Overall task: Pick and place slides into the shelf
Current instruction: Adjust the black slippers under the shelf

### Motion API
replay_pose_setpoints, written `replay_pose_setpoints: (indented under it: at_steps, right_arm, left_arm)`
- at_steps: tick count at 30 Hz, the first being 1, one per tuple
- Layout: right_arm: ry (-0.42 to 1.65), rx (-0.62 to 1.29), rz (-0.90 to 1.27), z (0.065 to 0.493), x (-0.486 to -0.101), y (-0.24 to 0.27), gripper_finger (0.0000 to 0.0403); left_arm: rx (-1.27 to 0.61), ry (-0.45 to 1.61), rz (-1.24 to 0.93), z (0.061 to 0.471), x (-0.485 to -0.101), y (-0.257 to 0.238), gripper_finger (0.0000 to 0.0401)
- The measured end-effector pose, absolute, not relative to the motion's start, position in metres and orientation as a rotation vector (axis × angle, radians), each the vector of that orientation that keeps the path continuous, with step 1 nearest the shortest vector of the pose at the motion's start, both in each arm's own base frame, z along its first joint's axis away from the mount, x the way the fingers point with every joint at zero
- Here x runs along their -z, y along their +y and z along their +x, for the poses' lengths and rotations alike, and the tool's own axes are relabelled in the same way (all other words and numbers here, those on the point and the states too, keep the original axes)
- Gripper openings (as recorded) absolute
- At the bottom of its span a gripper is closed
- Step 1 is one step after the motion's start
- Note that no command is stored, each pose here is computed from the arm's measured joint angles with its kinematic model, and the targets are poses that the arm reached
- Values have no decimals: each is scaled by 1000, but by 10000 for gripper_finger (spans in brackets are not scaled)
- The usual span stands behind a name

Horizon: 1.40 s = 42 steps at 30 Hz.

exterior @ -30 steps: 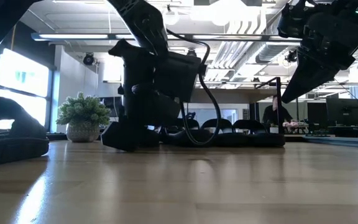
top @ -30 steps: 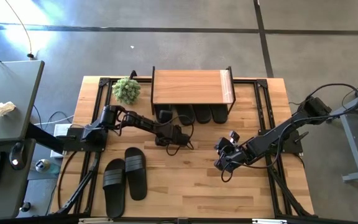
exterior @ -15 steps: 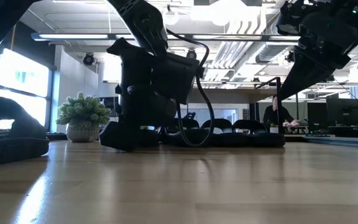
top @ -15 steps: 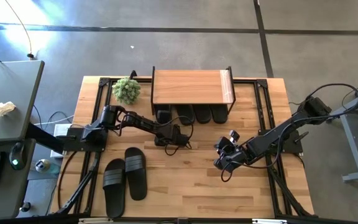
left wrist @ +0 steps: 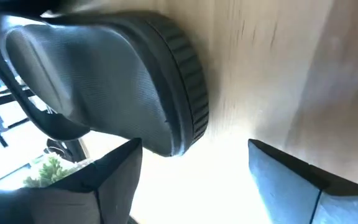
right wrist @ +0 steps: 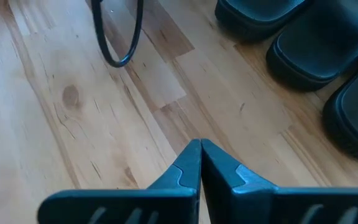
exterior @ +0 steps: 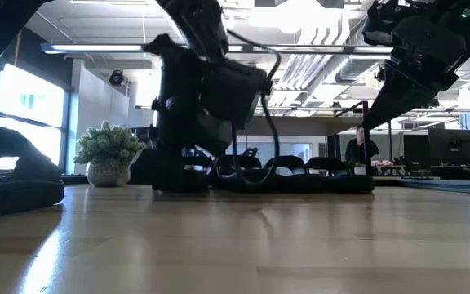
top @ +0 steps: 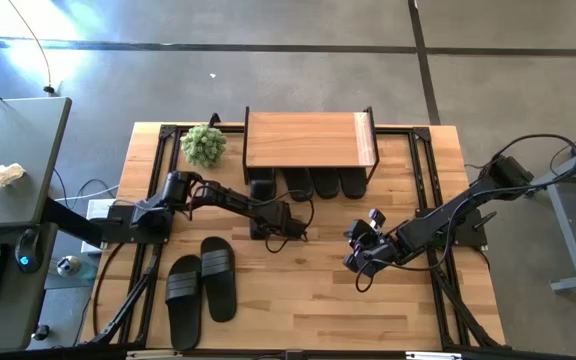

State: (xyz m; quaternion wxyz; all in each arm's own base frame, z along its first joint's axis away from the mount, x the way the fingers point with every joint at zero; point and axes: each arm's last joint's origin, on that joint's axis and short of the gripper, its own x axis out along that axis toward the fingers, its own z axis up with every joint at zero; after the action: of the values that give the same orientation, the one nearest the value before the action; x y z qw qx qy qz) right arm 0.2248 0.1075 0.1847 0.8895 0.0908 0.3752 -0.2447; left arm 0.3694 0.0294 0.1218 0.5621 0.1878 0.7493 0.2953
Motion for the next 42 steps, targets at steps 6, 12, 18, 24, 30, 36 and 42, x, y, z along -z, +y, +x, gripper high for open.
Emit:
replay_pose_setpoints:
  at_steps: [6, 12, 18, 24, 30, 36, 42]
  right_arm:
    - [782, 505, 191, 225, -185, 108, 0]
    - [790, 495, 185, 225, -185, 108, 0]
    - [800, 407, 203, 227, -182, 111, 0]
    - [594, 162, 401, 220, -149, 107, 0]
    - [528, 287, 518, 206, -124, 81, 0]
    - [462, 320, 489, 224, -134, 64, 0]
    - [426, 432, 448, 248, -137, 44, 0]
  left_arm:
    - [-700, 1729, 347, 381, -140, 24, 285]
    - [-679, 1674, 270, 395, -170, 6, 274]
    - [-513, 1586, 169, 411, -209, -27, 245]
    - [-286, 1422, 8, 408, -244, -61, 192]
    - [-355, 1280, -98, 393, -273, -72, 130]
    - [-359, 1184, -181, 385, -272, -78, 78]
    - [-343, 1155, -292, 364, -259, -75, 33]
